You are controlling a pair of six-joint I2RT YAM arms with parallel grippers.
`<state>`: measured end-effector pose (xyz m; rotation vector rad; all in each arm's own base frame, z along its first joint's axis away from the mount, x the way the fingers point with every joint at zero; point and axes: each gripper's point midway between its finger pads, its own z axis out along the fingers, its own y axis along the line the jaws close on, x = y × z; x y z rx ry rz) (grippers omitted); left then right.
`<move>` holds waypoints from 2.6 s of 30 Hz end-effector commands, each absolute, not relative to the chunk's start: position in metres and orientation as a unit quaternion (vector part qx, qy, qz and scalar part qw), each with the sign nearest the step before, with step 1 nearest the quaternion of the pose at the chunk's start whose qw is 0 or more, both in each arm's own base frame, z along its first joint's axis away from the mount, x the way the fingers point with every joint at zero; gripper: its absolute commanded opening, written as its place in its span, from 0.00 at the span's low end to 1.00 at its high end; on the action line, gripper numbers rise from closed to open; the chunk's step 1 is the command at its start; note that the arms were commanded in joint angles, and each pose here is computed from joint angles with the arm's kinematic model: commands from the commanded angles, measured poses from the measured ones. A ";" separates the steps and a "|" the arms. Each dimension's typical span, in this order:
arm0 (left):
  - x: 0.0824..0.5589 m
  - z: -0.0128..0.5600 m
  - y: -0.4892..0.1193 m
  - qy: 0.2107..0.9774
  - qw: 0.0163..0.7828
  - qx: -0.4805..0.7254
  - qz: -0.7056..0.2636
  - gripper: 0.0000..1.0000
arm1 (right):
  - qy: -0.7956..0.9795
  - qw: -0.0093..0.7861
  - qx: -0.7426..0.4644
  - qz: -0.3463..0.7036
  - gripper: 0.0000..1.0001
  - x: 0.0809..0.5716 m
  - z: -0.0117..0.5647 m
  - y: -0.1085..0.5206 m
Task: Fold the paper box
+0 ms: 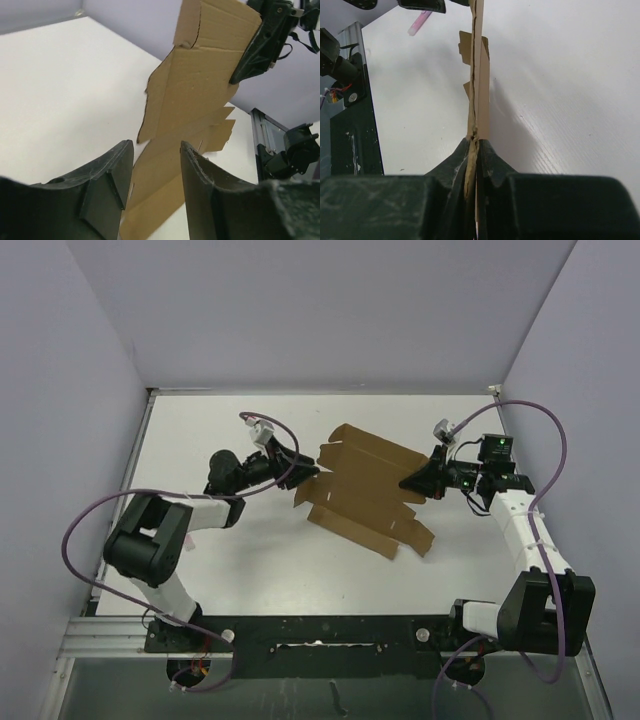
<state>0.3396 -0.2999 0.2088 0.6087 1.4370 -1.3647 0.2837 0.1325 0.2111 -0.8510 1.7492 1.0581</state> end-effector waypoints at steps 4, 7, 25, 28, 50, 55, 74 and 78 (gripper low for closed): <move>0.334 0.229 -0.240 0.681 0.557 0.125 -0.459 0.38 | 0.689 0.473 -0.366 0.409 0.00 0.281 0.231 0.132; 0.330 0.215 -0.230 0.715 0.545 0.081 -0.431 0.21 | 0.692 0.470 -0.363 0.411 0.00 0.281 0.230 0.133; 0.355 0.188 -0.288 0.715 0.543 0.114 -0.426 0.00 | 0.695 0.458 -0.360 0.420 0.00 0.281 0.223 0.136; 0.353 0.188 -0.296 0.710 0.541 0.124 -0.433 0.00 | 0.696 0.456 -0.359 0.422 0.00 0.282 0.222 0.137; 0.332 0.166 -0.332 0.693 0.525 0.157 -0.469 0.00 | 0.689 0.435 -0.364 0.452 0.00 0.276 0.212 0.147; 0.334 0.161 -0.336 0.694 0.519 0.162 -0.473 0.00 | 0.690 0.427 -0.372 0.450 0.00 0.275 0.207 0.150; 0.335 0.139 -0.328 0.720 0.491 0.165 -0.462 0.00 | 0.715 0.415 -0.380 0.415 0.00 0.281 0.190 0.144; 0.327 0.150 -0.320 0.719 0.494 0.166 -0.460 0.00 | 0.719 0.419 -0.383 0.402 0.00 0.283 0.191 0.142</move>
